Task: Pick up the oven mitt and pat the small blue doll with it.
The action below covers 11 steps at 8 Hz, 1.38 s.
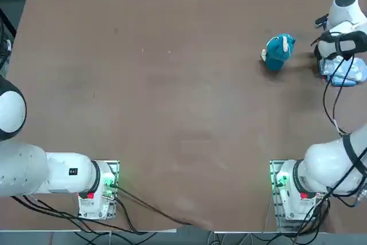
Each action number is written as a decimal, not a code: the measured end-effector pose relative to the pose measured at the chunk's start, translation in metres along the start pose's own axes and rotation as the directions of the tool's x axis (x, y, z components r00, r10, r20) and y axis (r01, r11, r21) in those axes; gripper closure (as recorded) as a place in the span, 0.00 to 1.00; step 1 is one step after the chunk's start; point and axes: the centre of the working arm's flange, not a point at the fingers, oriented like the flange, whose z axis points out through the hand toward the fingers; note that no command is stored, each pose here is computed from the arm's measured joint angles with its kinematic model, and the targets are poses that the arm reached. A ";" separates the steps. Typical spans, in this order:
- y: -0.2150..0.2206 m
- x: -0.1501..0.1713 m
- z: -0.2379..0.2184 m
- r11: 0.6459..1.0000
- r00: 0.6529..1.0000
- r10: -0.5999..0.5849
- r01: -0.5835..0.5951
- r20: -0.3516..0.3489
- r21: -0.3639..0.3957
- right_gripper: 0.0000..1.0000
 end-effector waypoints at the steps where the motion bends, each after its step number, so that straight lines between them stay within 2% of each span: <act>1: -0.003 -0.002 0.010 1.000 1.000 0.003 -0.004 -0.006 -0.030 0.05; 5: -0.011 -0.005 0.029 0.998 1.000 0.027 -0.027 -0.002 -0.057 0.11; 7: -0.009 -0.002 0.028 0.998 1.000 0.030 -0.031 -0.005 -0.060 0.28; 8: -0.008 0.000 0.028 0.997 0.999 0.032 -0.032 -0.008 -0.063 0.37; 9: -0.006 0.003 0.028 0.997 0.999 0.034 -0.034 -0.009 -0.067 0.63; 10: -0.003 0.005 0.028 0.996 0.999 0.036 -0.036 0.002 -0.077 0.81; 11: 0.002 0.007 0.026 0.994 0.999 0.044 -0.040 0.031 -0.102 0.92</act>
